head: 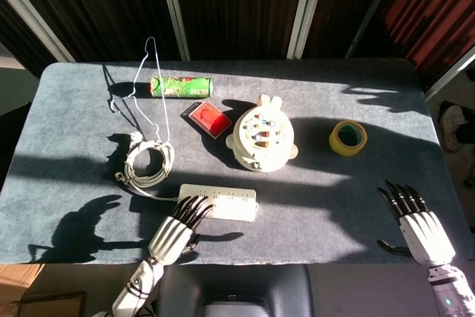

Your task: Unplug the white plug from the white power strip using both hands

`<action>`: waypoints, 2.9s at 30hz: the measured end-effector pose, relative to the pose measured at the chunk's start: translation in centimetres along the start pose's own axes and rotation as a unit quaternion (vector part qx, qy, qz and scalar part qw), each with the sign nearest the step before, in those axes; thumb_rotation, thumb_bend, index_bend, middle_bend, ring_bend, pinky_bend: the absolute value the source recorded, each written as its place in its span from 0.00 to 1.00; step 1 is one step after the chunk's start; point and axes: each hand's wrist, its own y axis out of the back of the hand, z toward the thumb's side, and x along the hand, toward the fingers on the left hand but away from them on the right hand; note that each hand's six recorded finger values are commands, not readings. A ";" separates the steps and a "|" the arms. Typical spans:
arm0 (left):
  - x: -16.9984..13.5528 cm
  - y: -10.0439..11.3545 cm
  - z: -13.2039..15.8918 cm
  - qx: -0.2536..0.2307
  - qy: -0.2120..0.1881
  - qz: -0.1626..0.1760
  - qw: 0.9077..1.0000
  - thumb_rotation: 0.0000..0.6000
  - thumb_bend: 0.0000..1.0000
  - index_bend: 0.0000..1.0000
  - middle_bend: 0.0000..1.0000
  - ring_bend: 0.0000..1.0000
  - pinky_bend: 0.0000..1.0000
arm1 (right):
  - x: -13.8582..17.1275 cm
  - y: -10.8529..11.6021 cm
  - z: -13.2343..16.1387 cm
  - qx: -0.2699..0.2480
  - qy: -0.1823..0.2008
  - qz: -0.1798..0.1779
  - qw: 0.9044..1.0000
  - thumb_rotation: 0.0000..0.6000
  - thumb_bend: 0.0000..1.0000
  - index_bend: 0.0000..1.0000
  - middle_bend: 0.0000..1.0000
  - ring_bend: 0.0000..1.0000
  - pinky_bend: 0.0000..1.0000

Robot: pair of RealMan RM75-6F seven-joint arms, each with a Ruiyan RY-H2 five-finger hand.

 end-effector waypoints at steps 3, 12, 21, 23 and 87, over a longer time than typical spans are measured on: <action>1.1 -0.5 0.7 0.017 -0.008 0.008 1.000 1.00 0.39 0.00 0.00 0.00 0.11 | 0.2 0.0 0.1 -0.002 0.001 0.004 1.000 1.00 0.12 0.00 0.00 0.00 0.00; 3.5 -1.5 0.5 0.057 -0.008 0.000 0.998 1.00 0.39 0.00 0.00 0.00 0.11 | 0.3 -0.1 0.1 -0.004 0.001 0.013 1.000 1.00 0.12 0.00 0.00 0.00 0.00; 4.3 -2.2 -0.7 0.069 0.008 -0.014 0.997 1.00 0.39 0.00 0.00 0.00 0.11 | 0.4 -0.1 0.1 -0.005 0.000 0.014 1.000 1.00 0.12 0.00 0.00 0.00 0.00; 4.4 -2.3 -1.0 0.076 0.011 -0.018 0.997 1.00 0.39 0.00 0.00 0.00 0.11 | 0.4 -0.1 0.1 -0.005 0.001 0.015 1.000 1.00 0.12 0.00 0.00 0.00 0.00; 4.5 -0.9 -1.6 0.090 0.022 -0.008 0.996 1.00 0.60 0.39 0.42 0.40 0.45 | -12.5 -13.3 25.1 0.035 0.291 0.082 0.953 1.00 0.68 0.05 0.10 0.00 0.02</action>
